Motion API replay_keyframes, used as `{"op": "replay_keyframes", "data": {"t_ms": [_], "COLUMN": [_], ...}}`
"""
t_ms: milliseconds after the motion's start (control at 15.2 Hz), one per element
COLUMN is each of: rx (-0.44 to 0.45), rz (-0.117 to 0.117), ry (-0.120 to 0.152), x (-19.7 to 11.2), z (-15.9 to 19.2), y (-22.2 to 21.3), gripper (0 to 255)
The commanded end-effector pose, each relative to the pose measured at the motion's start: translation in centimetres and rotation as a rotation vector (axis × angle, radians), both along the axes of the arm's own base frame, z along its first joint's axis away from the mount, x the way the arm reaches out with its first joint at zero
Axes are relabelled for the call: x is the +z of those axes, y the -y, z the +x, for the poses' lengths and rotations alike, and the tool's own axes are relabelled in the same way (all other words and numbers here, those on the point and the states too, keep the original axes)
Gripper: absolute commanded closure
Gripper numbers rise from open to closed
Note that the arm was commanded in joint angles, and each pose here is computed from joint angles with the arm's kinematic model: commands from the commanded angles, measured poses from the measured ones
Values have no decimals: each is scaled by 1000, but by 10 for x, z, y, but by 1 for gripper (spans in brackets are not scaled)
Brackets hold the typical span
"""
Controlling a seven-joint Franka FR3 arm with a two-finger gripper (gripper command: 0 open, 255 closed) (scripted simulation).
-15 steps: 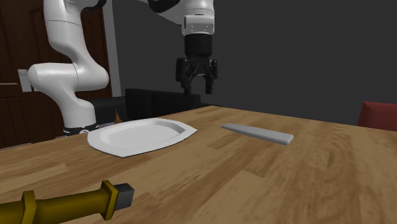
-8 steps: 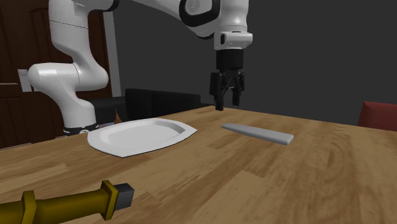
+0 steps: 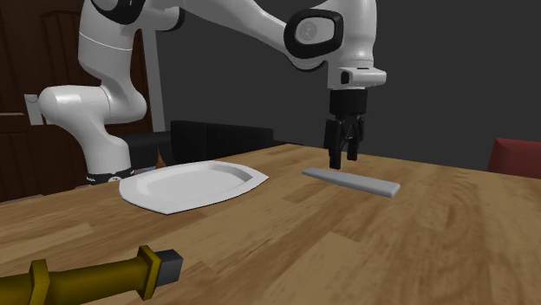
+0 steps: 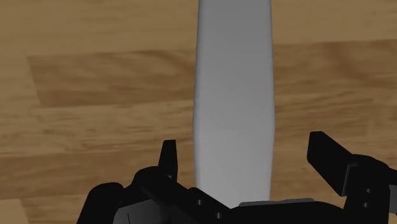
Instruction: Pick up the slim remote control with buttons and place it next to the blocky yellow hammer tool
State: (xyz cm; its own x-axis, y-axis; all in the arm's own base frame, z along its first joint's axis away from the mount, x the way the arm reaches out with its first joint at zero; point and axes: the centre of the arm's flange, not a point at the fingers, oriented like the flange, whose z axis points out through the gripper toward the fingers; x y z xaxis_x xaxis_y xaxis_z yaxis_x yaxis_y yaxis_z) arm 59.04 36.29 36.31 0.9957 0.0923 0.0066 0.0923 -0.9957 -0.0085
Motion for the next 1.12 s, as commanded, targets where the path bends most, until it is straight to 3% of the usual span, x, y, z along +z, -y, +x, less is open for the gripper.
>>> {"op": "replay_keyframes", "data": {"t_ms": [0,330,792,858,1056], "rx": [0,0,0,0,0], "rz": [-1,-1,-1,-1,-1], "ry": [1,1,1,1,1], "x": [-11,-36,-36,-36,-36], "z": [1,1,1,1,1], "y": [-1,-1,-1,-1,-1], "gripper": [0,0,0,255,255]}}
